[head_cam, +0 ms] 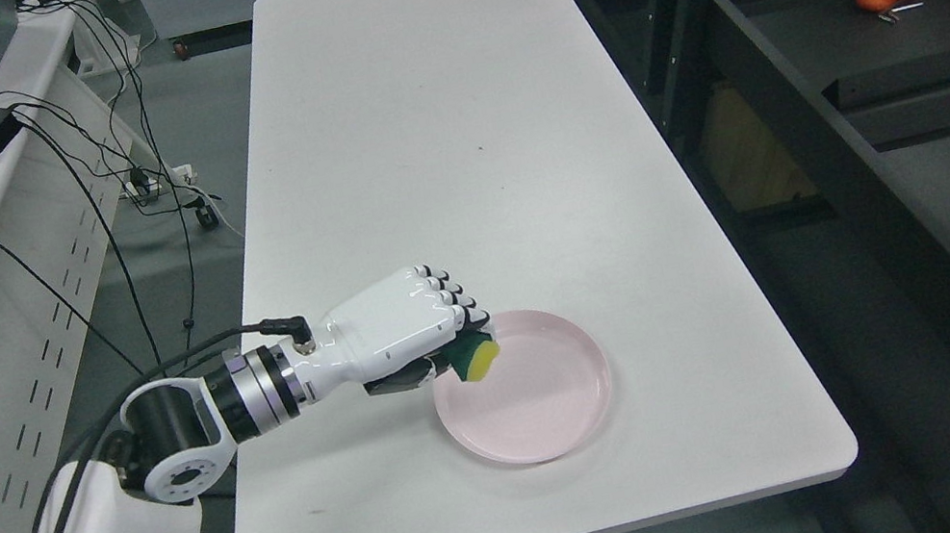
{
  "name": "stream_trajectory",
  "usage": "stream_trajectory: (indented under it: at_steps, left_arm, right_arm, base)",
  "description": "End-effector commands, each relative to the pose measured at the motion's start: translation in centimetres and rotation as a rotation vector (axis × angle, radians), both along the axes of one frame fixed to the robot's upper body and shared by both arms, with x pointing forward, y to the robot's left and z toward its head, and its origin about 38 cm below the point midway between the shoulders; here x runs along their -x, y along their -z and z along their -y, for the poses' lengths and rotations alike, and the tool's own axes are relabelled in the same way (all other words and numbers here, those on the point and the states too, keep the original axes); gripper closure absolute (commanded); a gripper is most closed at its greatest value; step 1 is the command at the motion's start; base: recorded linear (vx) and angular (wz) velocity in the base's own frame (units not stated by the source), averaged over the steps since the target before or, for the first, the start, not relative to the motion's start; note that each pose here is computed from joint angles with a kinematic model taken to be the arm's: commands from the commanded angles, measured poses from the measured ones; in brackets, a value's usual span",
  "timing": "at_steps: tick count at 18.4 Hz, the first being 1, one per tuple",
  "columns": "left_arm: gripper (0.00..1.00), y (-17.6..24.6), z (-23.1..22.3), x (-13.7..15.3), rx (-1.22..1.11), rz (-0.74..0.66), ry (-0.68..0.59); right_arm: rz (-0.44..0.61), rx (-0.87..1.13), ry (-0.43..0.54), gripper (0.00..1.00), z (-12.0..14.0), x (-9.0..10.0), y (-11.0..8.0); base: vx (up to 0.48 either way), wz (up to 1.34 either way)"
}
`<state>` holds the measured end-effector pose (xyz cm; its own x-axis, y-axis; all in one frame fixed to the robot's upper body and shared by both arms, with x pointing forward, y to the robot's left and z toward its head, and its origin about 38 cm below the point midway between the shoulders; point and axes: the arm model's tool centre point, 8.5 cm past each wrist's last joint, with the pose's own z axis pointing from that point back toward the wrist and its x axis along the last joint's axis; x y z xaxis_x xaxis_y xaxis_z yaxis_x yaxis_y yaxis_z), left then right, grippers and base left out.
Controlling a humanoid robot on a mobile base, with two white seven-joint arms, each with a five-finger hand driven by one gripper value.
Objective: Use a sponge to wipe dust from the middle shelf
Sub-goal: 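Lift the sponge off the plate with the left hand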
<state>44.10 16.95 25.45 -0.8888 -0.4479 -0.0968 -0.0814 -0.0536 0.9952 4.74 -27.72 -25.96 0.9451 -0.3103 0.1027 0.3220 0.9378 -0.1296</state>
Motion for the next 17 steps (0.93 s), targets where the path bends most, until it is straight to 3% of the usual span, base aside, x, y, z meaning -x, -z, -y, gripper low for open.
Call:
stream_trajectory:
  at_steps: [1, 17]
  left_arm:
    - [1.00, -4.10, -3.83, 0.21, 0.098, 0.095, -0.075]
    - [1.00, -4.67, -3.56, 0.03, 0.136, 0.105, -0.079]
  right_arm:
    - [-0.052, -0.002, 0.005, 0.00, 1.01, 0.14, -0.08]
    - [-0.053, -0.001, 0.005, 0.00, 1.02, 0.14, -0.08]
  base:
    - [-0.082, 0.06]
    - [-0.092, -0.04]
